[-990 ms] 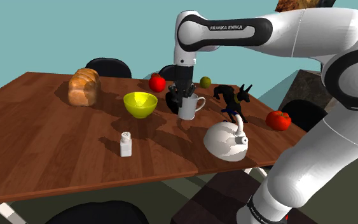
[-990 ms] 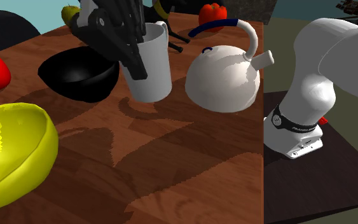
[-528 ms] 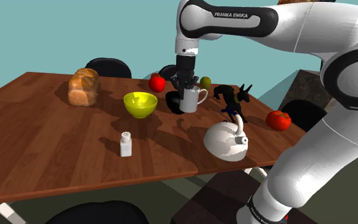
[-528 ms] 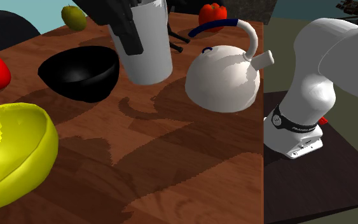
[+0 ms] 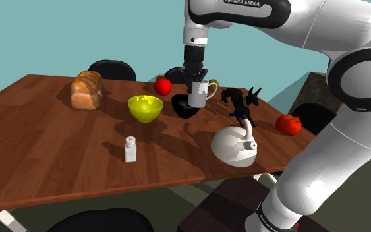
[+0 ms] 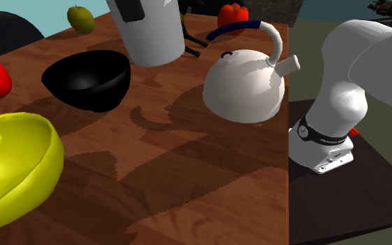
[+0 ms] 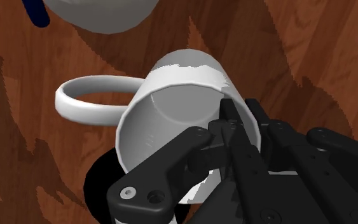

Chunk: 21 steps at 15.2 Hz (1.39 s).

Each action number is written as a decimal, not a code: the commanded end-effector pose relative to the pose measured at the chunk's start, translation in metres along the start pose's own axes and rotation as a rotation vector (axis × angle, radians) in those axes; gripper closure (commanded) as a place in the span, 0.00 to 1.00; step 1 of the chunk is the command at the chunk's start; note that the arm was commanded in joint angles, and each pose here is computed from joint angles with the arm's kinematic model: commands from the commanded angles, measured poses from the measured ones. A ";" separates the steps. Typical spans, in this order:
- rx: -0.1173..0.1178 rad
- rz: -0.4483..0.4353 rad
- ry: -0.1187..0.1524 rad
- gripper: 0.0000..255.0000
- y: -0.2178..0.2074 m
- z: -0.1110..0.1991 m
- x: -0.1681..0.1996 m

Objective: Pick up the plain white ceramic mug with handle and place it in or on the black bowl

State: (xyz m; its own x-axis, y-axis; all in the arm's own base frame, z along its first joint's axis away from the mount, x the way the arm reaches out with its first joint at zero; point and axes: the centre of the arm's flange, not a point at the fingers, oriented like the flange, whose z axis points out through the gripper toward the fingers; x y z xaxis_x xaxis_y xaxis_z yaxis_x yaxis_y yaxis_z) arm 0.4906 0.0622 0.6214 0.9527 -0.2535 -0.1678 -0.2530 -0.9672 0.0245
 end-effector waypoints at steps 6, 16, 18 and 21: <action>0.000 0.000 0.000 1.00 0.044 -0.022 0.070; 0.000 0.000 0.000 1.00 0.104 -0.046 0.167; 0.000 0.000 0.000 1.00 0.103 -0.035 0.169; 0.000 0.000 0.000 1.00 0.103 -0.020 0.172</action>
State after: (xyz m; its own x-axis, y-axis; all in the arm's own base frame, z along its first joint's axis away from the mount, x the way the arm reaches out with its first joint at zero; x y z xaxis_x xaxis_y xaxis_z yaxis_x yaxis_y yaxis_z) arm 0.6309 -0.0802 0.6203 0.9524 -0.2537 -0.1690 -0.2532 -0.9671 0.0249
